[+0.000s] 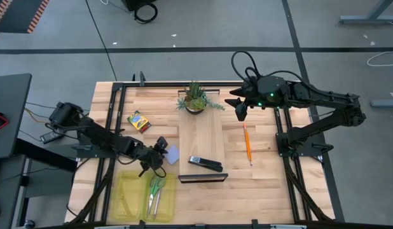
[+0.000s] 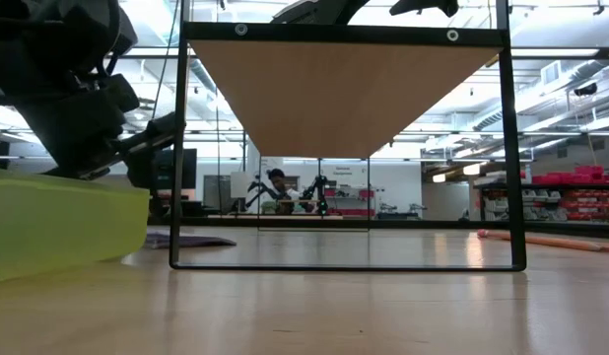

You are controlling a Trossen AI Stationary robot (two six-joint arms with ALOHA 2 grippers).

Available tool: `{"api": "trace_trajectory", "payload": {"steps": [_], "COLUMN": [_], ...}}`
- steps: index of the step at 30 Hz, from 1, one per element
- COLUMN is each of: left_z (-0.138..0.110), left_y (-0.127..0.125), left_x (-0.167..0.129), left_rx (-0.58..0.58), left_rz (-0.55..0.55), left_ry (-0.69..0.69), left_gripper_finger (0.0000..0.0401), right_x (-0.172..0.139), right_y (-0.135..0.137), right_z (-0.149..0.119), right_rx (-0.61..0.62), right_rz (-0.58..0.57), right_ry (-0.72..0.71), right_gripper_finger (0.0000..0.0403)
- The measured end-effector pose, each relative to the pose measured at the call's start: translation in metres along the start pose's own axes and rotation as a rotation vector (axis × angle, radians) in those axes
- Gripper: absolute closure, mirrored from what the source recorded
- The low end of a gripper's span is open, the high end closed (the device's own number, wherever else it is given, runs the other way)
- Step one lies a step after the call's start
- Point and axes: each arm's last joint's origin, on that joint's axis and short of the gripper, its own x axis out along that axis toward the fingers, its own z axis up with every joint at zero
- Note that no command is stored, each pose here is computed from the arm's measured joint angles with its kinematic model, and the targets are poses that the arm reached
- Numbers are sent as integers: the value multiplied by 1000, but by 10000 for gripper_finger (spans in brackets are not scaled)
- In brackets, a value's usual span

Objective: Pack school essentials
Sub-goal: Put the sticky notes into the supply box

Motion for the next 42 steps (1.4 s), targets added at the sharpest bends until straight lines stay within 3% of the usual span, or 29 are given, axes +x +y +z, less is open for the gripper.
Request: {"api": "trace_trajectory", "payload": {"steps": [7, 24, 30, 42], "left_z": [2, 2, 3, 5], "left_y": [1, 0, 3, 5], "left_x": [4, 4, 4, 4], "left_rx": [-27, 25, 21, 13], "left_rz": [13, 4, 64, 80], "left_ry": [-20, -25, -10, -20], "left_gripper_finger": [253, 358, 349, 287], "right_x": [0, 0, 0, 0], "right_y": [0, 0, 0, 0], "right_z": [0, 0, 0, 0], "right_rx": [7, 17, 18, 18], "right_rz": [-1, -1, 0, -1], "right_ry": [0, 0, 0, 0], "right_gripper_finger": [183, 183, 183, 183]}}
